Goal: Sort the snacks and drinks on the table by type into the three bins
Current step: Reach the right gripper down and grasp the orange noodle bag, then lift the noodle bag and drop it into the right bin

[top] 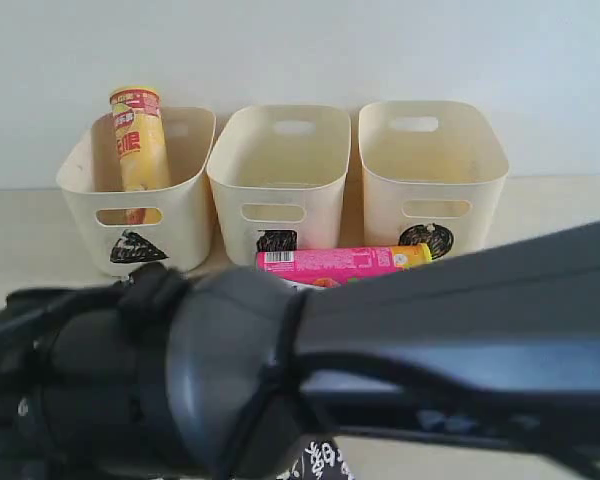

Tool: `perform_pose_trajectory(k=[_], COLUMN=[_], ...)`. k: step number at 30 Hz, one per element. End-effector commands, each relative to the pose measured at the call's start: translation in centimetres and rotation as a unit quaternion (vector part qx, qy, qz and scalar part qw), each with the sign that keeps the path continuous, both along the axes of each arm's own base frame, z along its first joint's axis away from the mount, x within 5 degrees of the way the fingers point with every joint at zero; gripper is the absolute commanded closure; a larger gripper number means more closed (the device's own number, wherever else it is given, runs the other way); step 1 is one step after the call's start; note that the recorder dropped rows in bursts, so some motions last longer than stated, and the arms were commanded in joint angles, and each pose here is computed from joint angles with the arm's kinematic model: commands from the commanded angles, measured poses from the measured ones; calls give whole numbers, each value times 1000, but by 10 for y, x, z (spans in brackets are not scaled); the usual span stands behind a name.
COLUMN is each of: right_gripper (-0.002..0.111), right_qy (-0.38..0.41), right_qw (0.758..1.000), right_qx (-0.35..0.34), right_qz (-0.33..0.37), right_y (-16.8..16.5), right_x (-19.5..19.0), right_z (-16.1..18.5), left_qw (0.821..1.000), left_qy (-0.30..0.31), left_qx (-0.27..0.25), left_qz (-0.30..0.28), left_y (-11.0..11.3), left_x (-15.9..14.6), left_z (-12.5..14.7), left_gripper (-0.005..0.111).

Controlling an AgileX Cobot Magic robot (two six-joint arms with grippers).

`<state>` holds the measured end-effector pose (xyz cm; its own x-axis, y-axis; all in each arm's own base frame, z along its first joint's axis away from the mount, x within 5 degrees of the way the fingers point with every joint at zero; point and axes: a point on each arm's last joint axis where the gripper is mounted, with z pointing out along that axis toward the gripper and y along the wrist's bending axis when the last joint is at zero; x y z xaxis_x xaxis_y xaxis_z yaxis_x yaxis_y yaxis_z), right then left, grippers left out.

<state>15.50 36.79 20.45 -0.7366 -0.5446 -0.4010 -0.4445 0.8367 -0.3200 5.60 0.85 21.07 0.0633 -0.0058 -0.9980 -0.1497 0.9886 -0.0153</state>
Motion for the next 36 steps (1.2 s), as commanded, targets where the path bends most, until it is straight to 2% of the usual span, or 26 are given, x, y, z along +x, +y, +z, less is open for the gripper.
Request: perform_pose_trajectory(k=[1, 5, 10, 16, 19, 22, 28, 36], right_gripper=[107, 107, 107, 107, 107, 107, 107, 107], right_qy=[5, -6, -22, -114, -182, -226, -290, -326], right_qw=[998, 995, 994, 988, 981, 974, 953, 939], right_qx=[43, 62, 54, 70, 40, 14, 76, 104], right_qz=[51, 74, 97, 78, 53, 22, 32, 33], right_y=[-15, -32, -56, -93, -115, -133, -157, -192], right_x=[-9, -14, -18, 2, 26, 53, 115, 192], right_z=[57, 92, 125, 169, 185, 192, 197, 171], left_qw=[1000, 1000, 1000, 1000, 1000, 1000, 1000, 1000], left_qy=[-4, -4, -4, -4, -4, -4, -4, -4], left_qx=[-6, -6, -6, -6, -6, -6, -6, -6], left_qz=[2, 2, 2, 2, 2, 2, 2, 2], left_y=[0, 0, 0, 0, 0, 0, 0, 0], left_x=[0, 0, 0, 0, 0, 0, 0, 0], left_z=[1, 1, 1, 1, 1, 1, 1, 1], left_gripper=[102, 102, 102, 102, 102, 102, 102, 102])
